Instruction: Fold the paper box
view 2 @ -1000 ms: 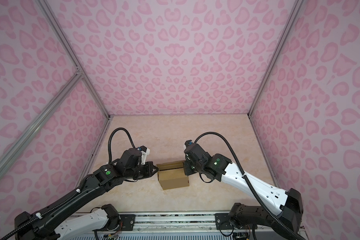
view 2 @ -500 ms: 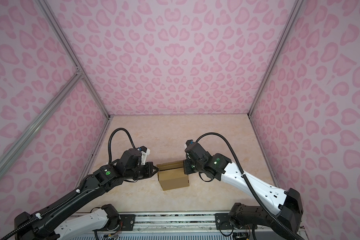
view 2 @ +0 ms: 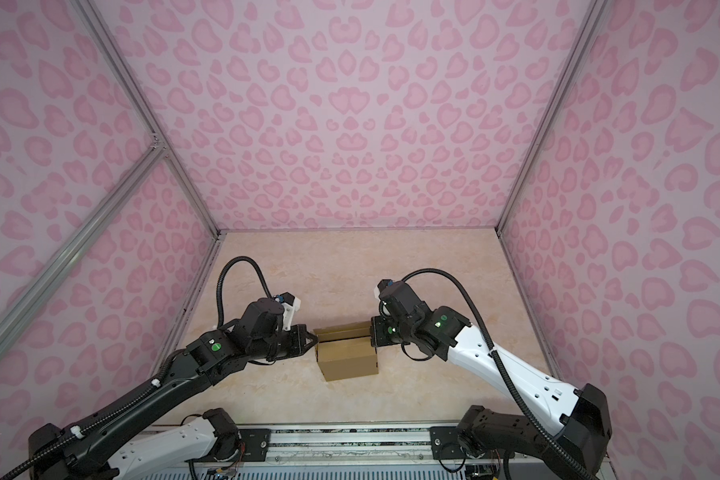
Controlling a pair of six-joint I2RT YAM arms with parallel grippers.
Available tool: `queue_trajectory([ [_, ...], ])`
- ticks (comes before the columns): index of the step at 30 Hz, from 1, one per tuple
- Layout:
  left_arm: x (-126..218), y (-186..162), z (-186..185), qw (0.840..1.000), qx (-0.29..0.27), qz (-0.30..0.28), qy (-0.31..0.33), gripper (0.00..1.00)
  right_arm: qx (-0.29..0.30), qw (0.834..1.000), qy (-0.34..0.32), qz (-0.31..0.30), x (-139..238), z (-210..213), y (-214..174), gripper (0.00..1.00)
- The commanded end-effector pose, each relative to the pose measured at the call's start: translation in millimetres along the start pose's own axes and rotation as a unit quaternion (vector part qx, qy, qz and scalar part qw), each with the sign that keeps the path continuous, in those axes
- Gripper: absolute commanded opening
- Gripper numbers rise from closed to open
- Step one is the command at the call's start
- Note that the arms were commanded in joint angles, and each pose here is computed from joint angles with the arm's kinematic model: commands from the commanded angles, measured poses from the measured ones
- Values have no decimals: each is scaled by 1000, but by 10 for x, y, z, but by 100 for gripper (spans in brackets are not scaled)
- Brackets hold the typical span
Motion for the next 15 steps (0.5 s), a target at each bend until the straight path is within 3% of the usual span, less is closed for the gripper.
queue_trajectory([
  [1,8,-37,49,1000,-1,8,12,4,1,1000,15,9,-27,26,-38,4],
  [15,11,-33,34,1000,-2,8,10,4,36,997,-54,36,-84,-67,-183,4],
])
Point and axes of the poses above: each gripper's point midway between its finger pads, its own x axis back along the fingers, its own z axis along the line the jaws close on, y = z × x, the point moved 7 cm from there along x, back along the fingers, and after that the axes turned 11 degrees about x, right-handed, at the moved point
